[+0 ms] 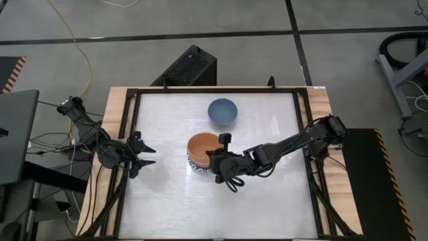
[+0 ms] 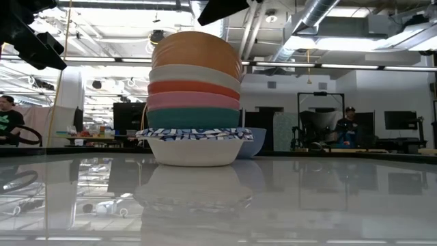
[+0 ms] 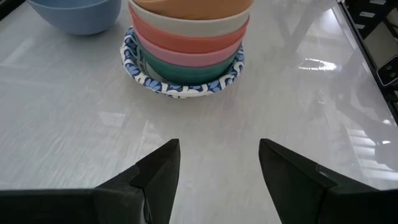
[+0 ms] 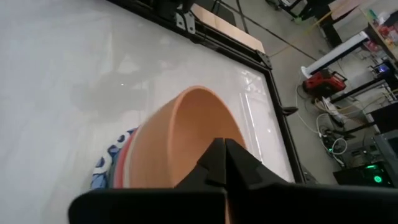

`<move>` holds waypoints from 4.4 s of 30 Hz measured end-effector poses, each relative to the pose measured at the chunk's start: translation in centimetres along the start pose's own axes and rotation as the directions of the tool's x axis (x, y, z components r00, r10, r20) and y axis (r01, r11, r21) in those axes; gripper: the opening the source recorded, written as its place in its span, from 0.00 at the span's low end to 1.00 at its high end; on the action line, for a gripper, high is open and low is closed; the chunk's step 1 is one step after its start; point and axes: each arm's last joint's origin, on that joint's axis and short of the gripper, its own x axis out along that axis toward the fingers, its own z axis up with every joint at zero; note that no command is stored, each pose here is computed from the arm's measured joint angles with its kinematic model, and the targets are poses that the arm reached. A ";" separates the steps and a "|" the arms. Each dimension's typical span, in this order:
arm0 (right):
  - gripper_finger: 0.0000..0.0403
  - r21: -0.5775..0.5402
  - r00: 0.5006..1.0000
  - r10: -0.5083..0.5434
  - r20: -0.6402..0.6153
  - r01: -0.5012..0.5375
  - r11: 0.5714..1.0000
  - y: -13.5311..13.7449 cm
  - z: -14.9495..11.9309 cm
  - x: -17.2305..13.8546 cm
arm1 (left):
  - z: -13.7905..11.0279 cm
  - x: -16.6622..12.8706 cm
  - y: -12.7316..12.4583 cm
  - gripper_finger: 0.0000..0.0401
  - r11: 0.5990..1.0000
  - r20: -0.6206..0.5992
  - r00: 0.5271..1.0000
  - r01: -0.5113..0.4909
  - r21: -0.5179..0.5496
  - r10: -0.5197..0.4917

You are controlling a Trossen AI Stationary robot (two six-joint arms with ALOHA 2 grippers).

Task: Nest bowls inside each other
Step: Stack the peach bowl on top of the white bowl, then stack the blue bowl on top of the light orange bowl

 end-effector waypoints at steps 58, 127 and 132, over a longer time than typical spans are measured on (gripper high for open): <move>0.03 0.149 0.911 -0.020 -0.412 0.089 0.985 -10.3 0.2 1.7 | 0.0 0.0 0.0 0.52 1.000 0.000 1.000 0.000 0.000 0.000; 0.57 -0.016 0.958 0.168 -0.232 -0.176 0.984 -13.0 -18.4 5.7 | 0.0 0.0 0.0 0.52 1.000 0.001 1.000 0.001 0.000 -0.001; 0.57 -0.039 0.954 0.174 -0.243 -0.189 0.981 -12.9 -18.5 5.7 | 0.0 0.0 0.0 0.52 1.000 0.000 1.000 0.000 0.001 0.000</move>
